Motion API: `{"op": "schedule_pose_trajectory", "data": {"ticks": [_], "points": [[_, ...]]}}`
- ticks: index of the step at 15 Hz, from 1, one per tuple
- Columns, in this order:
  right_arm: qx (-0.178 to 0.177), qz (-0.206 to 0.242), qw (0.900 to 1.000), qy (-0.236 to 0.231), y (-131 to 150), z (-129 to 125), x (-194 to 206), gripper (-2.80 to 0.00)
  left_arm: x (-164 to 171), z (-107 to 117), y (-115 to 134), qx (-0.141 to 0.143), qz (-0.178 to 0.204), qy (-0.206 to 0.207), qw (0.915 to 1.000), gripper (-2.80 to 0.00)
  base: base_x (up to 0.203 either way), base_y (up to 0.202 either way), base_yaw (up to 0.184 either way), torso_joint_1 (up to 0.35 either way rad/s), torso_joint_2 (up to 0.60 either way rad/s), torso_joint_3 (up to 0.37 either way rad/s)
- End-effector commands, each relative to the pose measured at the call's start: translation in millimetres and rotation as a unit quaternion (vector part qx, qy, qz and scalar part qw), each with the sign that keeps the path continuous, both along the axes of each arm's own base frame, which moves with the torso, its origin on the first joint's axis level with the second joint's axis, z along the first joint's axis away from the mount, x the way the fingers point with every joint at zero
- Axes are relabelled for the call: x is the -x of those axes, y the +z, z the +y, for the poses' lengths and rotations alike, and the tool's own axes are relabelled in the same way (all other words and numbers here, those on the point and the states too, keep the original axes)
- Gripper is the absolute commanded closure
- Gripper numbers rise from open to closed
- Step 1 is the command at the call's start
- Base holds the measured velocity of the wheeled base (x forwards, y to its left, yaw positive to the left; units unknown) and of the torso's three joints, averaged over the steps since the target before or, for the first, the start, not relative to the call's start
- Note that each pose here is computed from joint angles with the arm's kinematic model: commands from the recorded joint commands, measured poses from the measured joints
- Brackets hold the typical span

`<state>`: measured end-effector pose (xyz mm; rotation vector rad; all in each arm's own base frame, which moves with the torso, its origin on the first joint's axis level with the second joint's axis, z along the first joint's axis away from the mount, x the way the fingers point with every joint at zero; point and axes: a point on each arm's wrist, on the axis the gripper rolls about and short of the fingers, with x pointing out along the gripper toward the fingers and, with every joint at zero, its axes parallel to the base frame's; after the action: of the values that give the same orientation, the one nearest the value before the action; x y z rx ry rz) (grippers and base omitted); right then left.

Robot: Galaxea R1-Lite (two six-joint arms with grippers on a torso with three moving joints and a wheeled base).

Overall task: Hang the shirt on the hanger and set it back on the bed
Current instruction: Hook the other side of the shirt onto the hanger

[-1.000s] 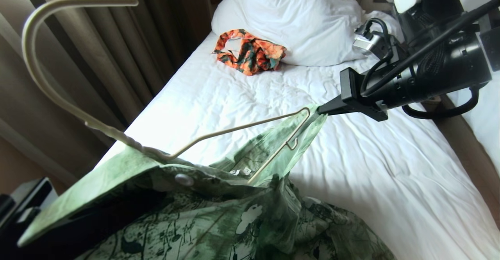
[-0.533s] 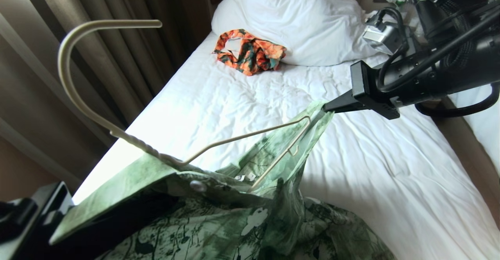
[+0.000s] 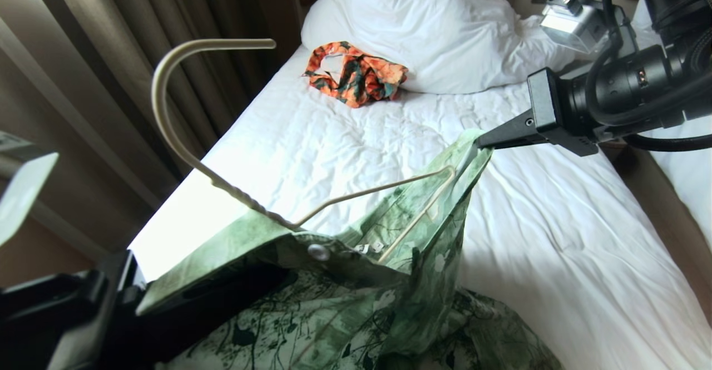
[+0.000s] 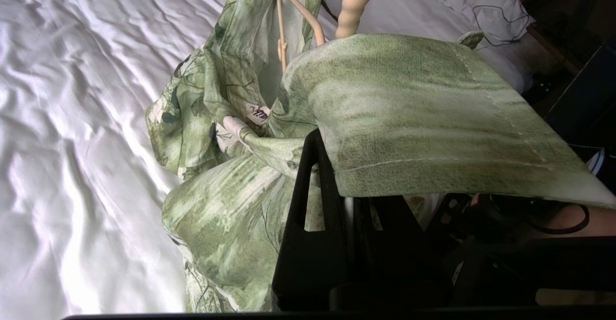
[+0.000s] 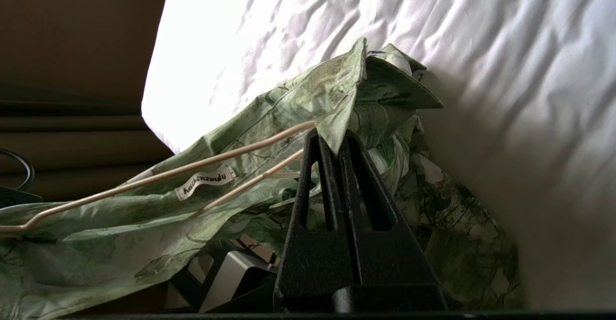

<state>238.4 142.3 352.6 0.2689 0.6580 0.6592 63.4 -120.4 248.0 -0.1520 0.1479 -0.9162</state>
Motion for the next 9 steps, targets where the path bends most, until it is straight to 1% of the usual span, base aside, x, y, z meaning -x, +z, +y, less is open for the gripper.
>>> {"op": "schedule_pose_trajectory", "data": {"ticks": [1, 2, 3, 4, 5, 7, 9], "points": [[-0.004, -0.027, 1.000, 0.011, 6, 1, 2, 0.00, -9, -18, -10, -0.021, 0.011, 0.001, 0.9997, 0.00, 0.000, 0.000, 0.000, 0.000, 0.00, 0.000], [-0.005, -0.035, 0.999, 0.014, 8, 1, 3, 0.00, -11, -23, -11, -0.018, 0.010, 0.001, 0.9998, 0.00, 0.000, 0.000, 0.000, 0.000, 0.00, 0.000], [0.003, -0.045, 0.999, 0.021, 8, 0, 5, 0.00, -12, -25, -8, -0.012, 0.006, 0.001, 0.9999, 0.00, 0.000, 0.000, 0.000, 0.000, 0.00, 0.000], [0.017, -0.057, 0.998, 0.030, 7, 0, 5, 0.00, -12, -25, -7, -0.011, 0.004, 0.000, 0.9999, 0.00, 0.000, 0.000, 0.000, 0.000, 0.00, 0.000], [0.022, -0.065, 0.997, 0.035, 8, -1, 6, 0.00, -12, -26, -7, -0.012, 0.004, -0.001, 0.9999, 0.00, 0.000, 0.000, 0.000, 0.000, 0.00, 0.000], [0.018, -0.075, 0.996, 0.043, 13, -2, 13, 0.00, -15, -31, -11, -0.021, 0.009, 0.002, 0.9997, 0.00, 0.000, 0.000, 0.000, 0.000, 0.00, 0.000], [0.020, -0.091, 0.994, 0.060, 18, 1, 22, 0.00, -22, -33, -15, -0.030, 0.015, 0.015, 0.9993, 0.00, 0.000, 0.000, 0.000, 0.000, 0.00, 0.000]]}}
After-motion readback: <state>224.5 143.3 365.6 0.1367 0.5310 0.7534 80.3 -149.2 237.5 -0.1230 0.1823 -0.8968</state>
